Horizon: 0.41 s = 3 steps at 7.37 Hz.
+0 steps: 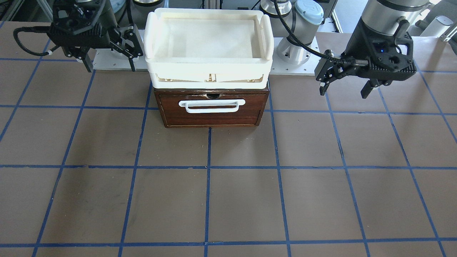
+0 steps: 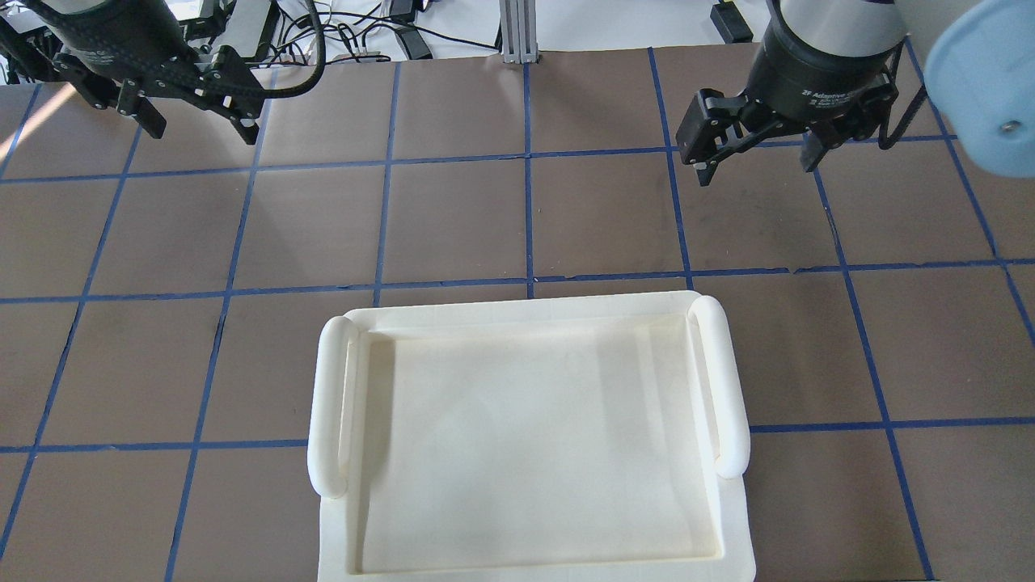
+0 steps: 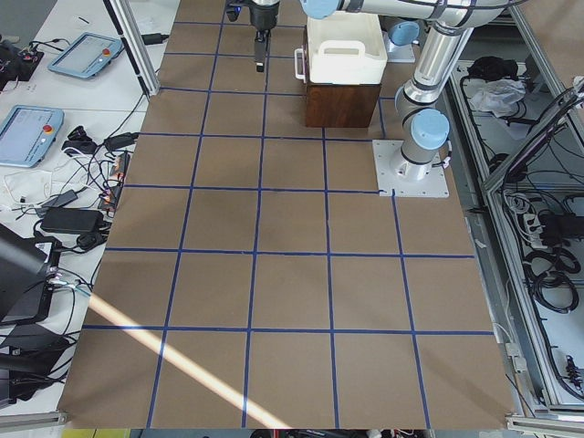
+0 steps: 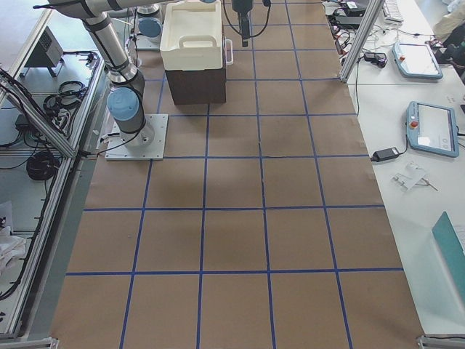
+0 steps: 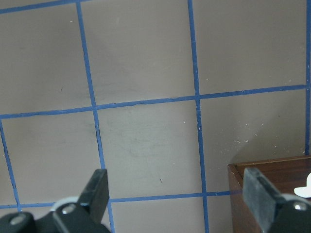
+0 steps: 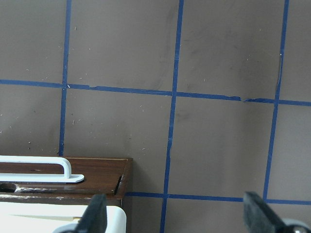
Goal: Put scissors in drawer and close it
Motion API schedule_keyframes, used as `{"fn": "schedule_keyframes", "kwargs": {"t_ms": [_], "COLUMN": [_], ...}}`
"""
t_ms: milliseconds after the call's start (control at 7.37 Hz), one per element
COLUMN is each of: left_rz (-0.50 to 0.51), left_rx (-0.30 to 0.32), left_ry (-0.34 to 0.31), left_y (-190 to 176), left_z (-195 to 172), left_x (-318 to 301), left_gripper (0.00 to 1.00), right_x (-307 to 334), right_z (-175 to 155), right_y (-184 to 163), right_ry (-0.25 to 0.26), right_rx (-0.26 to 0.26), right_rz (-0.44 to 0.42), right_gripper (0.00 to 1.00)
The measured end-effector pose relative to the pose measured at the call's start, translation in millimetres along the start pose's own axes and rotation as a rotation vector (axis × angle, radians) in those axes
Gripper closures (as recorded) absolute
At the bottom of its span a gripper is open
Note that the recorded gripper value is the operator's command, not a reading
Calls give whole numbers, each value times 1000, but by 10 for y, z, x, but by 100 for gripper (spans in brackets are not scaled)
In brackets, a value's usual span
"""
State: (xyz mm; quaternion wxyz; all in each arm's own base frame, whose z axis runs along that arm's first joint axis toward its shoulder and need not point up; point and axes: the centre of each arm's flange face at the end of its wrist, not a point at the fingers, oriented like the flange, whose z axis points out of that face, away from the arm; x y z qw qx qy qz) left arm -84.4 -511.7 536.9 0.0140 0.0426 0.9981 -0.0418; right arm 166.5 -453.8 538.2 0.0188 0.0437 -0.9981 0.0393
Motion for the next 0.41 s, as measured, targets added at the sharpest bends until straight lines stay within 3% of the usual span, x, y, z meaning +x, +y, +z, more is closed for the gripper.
{"fn": "schedule_keyframes", "kwargs": {"t_ms": [407], "left_rz": [-13], "left_rx": [8], "left_ry": [13], "left_y": [53], "left_z": [56], "left_x": [-33], "left_gripper": [0], "right_x": [4], "right_z": [-1], "right_y": [19], "right_ry": [1], "right_rx": [-8], "right_rz": [0], "right_gripper": [0]}}
